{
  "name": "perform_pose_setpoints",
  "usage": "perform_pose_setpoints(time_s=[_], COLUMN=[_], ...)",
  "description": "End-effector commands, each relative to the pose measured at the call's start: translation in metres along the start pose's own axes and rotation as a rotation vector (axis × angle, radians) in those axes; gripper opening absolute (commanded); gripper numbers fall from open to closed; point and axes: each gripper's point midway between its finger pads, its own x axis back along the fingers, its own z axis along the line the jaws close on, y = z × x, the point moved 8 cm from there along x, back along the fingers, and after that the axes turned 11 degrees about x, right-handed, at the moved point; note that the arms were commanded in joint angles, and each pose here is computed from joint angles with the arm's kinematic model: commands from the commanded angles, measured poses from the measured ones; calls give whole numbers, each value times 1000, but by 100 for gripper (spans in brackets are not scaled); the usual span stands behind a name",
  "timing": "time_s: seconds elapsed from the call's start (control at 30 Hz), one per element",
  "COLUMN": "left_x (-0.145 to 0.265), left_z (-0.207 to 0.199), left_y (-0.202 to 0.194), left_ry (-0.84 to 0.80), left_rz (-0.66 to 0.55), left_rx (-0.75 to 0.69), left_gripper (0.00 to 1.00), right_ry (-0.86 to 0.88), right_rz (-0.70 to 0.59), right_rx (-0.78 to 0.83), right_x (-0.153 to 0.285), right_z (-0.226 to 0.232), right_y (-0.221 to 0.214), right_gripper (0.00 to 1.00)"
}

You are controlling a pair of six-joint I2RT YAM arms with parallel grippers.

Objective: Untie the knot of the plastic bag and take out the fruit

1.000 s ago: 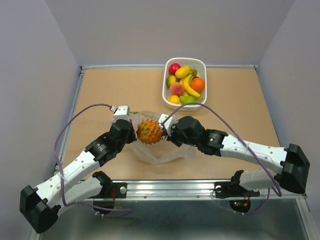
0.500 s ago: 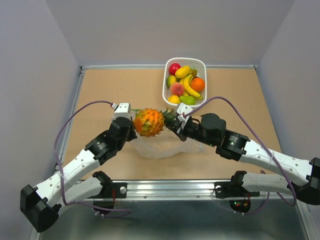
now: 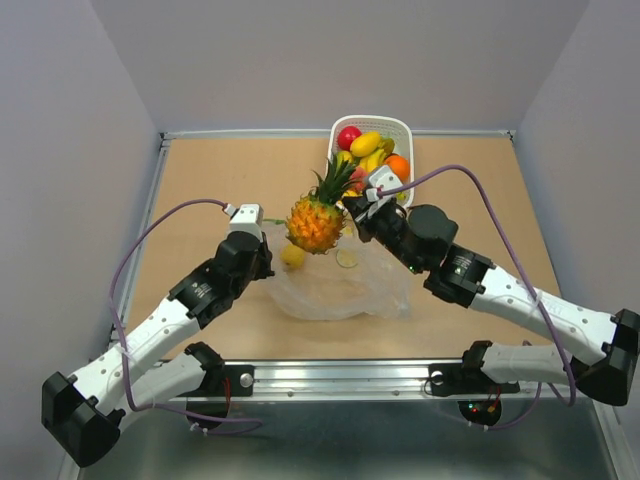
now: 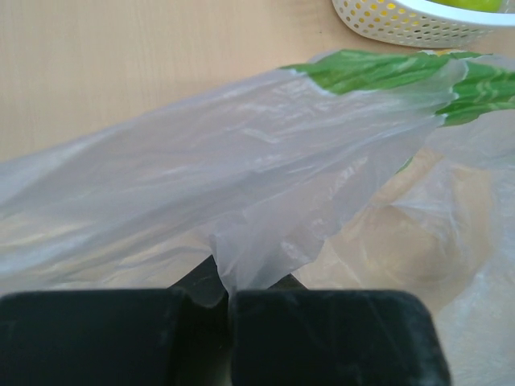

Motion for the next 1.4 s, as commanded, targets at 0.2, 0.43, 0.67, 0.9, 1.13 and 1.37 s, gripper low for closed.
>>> perform_pose_setpoints(time_s=[0.2, 0.43, 0.67, 0.9, 1.13, 1.37], left_x=[-4, -8, -9, -9, -8, -8], left_z=[-2, -2, -2, -2, 0, -1], left_y=[8, 5, 4, 4, 4, 5], left_ry=[-40, -55, -67, -71, -70, -79], left_rz=[-12, 19, 33, 36, 31, 30], left_rx=[14, 24, 26, 29, 29, 35], left_gripper=[0, 0, 0, 0, 0, 0], right_ry=[-131, -256, -410, -410, -470, -541], right_rz=[-84, 9, 114, 195, 311, 326], right_rx=[-33, -40, -69, -102, -157, -208], right_x=[-23, -41, -73, -123, -158, -147], right_z=[-54, -80, -143, -180, -192, -193], right_y=[8, -17, -58, -119, -183, -186], right_gripper=[1, 1, 1, 1, 1, 47])
